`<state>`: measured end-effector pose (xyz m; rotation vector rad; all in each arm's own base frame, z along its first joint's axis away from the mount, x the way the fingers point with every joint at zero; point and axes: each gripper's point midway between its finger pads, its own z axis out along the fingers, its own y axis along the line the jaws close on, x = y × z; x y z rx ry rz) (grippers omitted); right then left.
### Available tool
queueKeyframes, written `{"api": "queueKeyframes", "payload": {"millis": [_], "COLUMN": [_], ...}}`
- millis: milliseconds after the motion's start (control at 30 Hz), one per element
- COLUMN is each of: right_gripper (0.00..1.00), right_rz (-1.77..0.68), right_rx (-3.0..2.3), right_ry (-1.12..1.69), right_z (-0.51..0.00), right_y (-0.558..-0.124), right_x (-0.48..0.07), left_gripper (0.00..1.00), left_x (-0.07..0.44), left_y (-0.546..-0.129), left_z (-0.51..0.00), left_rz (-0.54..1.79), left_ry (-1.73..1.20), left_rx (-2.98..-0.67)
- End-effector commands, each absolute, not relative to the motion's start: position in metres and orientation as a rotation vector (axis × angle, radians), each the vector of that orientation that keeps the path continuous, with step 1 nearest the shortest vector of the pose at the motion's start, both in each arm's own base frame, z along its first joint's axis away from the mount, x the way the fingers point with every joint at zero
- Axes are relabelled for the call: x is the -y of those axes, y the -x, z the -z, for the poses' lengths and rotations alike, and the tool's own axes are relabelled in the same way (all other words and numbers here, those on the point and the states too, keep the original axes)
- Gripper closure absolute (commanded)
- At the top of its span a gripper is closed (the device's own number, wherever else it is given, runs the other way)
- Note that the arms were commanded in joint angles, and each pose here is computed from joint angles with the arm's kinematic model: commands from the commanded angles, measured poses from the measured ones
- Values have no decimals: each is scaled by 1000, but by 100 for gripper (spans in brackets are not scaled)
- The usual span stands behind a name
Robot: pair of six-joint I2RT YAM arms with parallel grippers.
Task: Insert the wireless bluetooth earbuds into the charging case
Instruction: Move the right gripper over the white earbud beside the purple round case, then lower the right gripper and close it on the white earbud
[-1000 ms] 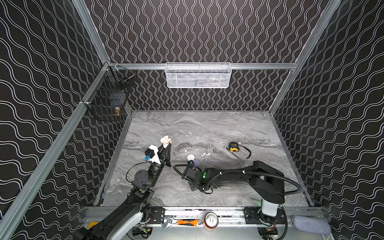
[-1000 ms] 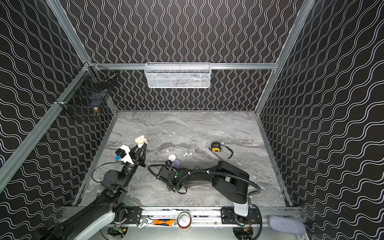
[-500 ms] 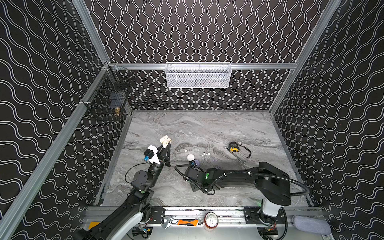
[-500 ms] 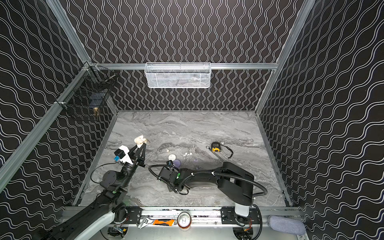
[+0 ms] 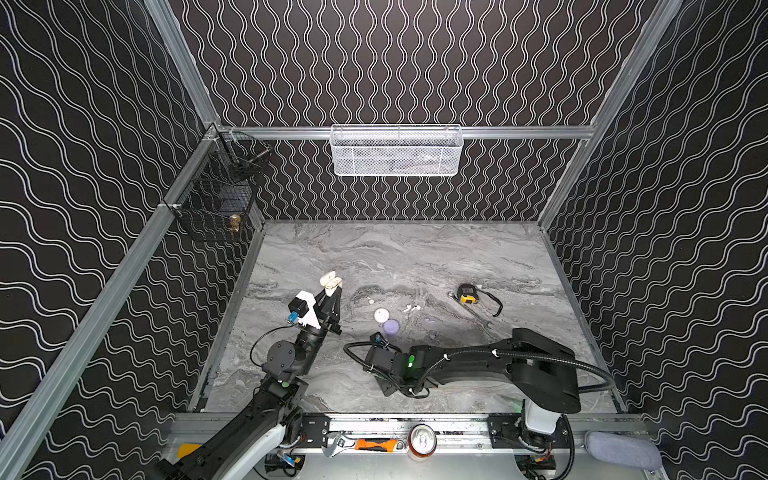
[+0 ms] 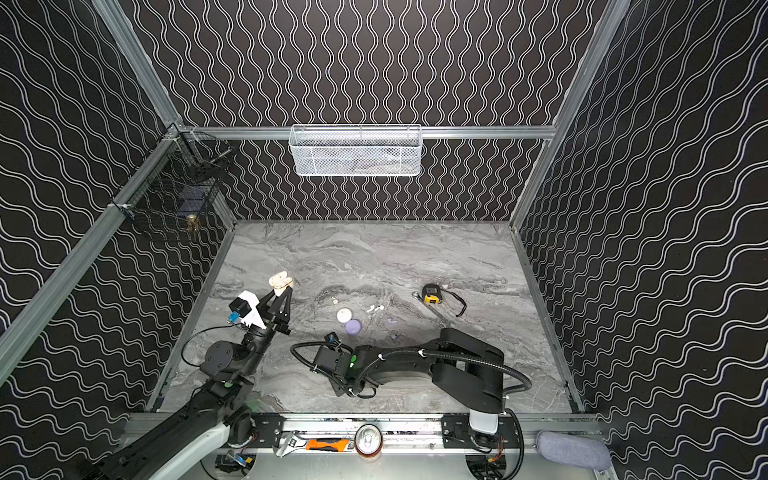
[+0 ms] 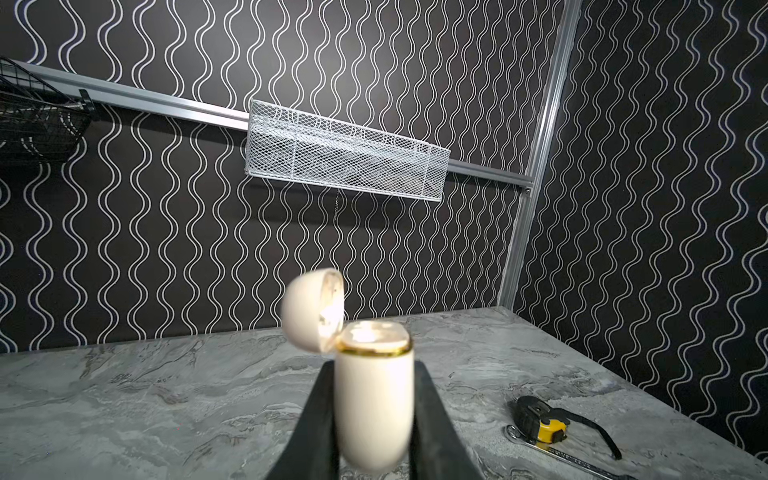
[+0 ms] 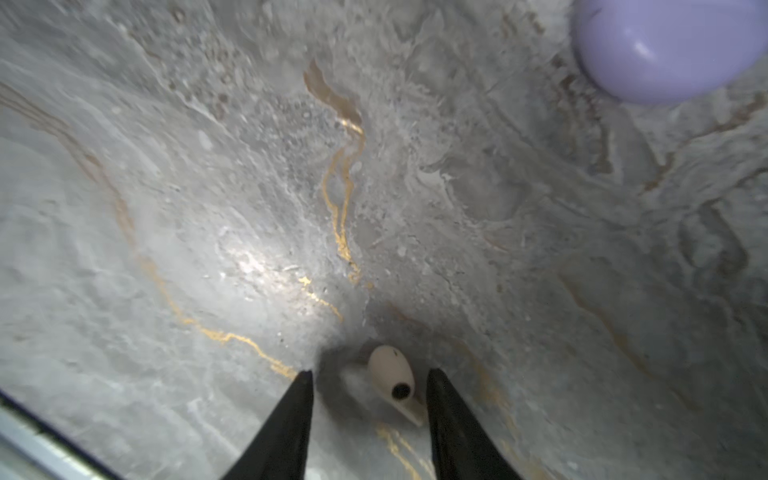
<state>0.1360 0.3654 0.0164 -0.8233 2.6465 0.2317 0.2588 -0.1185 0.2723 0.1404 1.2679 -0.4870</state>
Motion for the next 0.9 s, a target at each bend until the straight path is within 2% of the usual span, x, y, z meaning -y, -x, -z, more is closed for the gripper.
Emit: {"api": "queueKeyframes", "payload": {"millis": [0, 300, 433, 667, 767, 867], "right_gripper": [58, 72, 75, 75, 64, 63], "right_rz": [-180, -63, -83, -111, -185, -227], "right_rx": [-2660, -2685, -2704, -2720, -2714, -2717], "right_ry": [864, 755, 686, 619, 636, 649], "right_z": [-10, -4, -5, -8, -15, -20], "right_y": [-135, -150, -154, -156, -152, -149], "right_x": [-363, -344, -334, -325, -331, -335], "left_gripper": [100, 100, 100, 100, 100, 100], "left_x": [117, 116, 116, 117, 116, 116], "left_y": [-257, -257, -257, -257, -257, -257], "left_z": [-279, -279, -279, -279, -280, -280], "left_rz": [474, 470, 472, 473, 473, 472], "left_ry": [-144, -143, -143, -143, -143, -143], "left_rx": [-1240, -1241, -1242, -1241, -1240, -1239]}}
